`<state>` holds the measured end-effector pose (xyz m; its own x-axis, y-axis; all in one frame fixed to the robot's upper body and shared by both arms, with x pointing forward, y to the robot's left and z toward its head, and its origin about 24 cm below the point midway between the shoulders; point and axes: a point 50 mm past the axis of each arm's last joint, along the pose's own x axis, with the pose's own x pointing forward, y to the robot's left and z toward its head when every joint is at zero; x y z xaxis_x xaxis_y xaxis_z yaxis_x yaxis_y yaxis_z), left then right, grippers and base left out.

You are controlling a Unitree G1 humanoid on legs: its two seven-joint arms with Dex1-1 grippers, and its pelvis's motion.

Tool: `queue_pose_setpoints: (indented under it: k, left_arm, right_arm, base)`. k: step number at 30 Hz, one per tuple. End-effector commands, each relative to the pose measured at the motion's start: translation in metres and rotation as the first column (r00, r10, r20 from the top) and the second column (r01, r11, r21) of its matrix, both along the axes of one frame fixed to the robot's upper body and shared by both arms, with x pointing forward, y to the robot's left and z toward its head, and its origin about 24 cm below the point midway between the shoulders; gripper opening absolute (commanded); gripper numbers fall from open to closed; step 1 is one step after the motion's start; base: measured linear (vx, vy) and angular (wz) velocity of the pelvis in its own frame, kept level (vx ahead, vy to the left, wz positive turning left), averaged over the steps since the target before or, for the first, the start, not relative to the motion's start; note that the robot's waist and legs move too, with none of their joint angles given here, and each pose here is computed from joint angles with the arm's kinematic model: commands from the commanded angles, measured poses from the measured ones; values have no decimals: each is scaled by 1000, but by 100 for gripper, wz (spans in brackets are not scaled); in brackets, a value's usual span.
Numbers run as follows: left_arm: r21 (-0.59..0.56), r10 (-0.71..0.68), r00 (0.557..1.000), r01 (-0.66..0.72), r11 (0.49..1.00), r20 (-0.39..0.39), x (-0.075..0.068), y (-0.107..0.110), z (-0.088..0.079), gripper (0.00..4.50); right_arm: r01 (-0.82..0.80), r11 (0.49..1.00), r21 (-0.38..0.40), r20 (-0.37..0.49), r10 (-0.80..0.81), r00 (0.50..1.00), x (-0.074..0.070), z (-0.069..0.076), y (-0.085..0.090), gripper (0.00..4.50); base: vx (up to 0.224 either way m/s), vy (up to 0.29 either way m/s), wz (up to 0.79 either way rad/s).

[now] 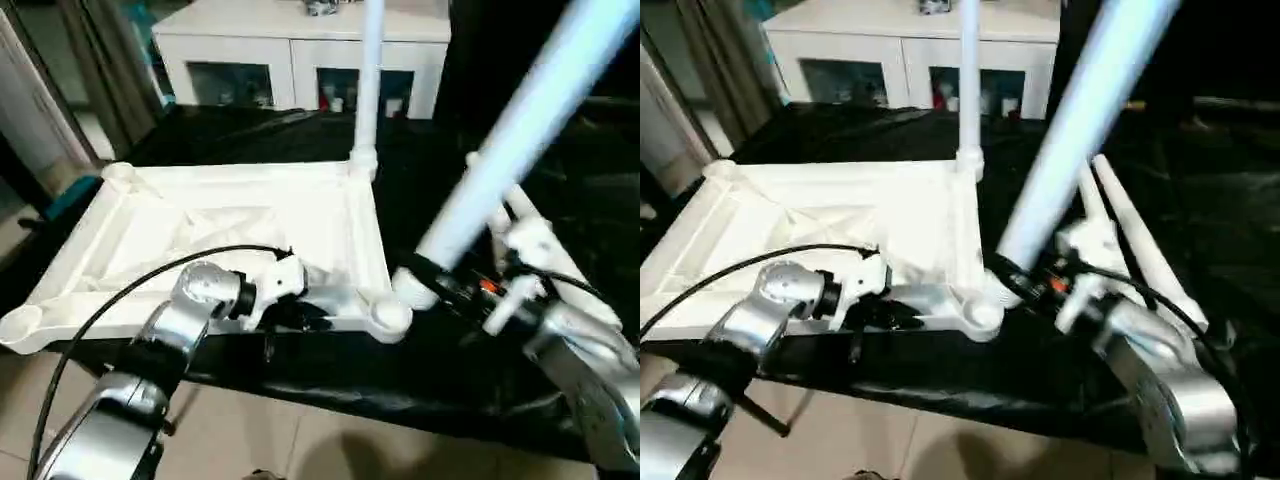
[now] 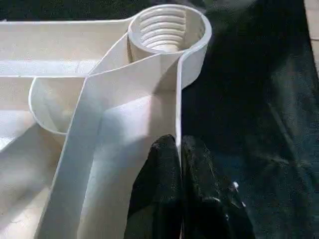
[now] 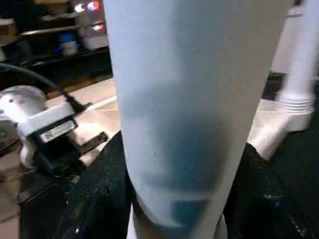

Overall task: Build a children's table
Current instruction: Insert table leg to table base

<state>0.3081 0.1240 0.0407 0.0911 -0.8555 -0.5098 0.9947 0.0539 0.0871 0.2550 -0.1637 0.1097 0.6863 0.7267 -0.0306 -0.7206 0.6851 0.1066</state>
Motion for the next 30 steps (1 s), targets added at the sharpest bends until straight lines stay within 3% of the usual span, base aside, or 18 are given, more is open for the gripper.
queue_pose_setpoints:
  k: [1, 7, 13, 20, 25, 30]
  left_arm:
    - [3, 37, 999, -37, 999, -5, -2, 5, 0, 0]
    - [24, 39, 999, -39, 999, -3, -5, 4, 5, 0]
    - [38, 19, 1000, -19, 999, 2, -4, 1, 11, 0]
    - [44, 19, 1000, -19, 999, -1, -5, -1, 13, 0]
    - [54, 28, 1000, -28, 998, 4, -4, 1, 12, 0]
    - [52, 33, 999, -33, 998, 6, -4, 1, 13, 0]
  right_arm:
    - [-24, 1000, -4, -31, 24, 999, 5, -6, 1, 191]
    - [-92, 990, -111, -105, 80, 991, 16, -25, 7, 191]
    - [-84, 989, -121, -129, 68, 989, 25, -36, 6, 191]
    - [-156, 984, -80, -167, 141, 976, 25, -40, 15, 191]
    - [-257, 963, -84, -202, 236, 950, 18, -37, 17, 191]
    - [-256, 960, -110, -203, 231, 952, 21, -39, 14, 191]
  base:
    - [0, 0, 0]
    - [0, 0, 0]
    - [0, 0, 0]
    - [0, 0, 0]
    - [0, 0, 0]
    - [0, 0, 0]
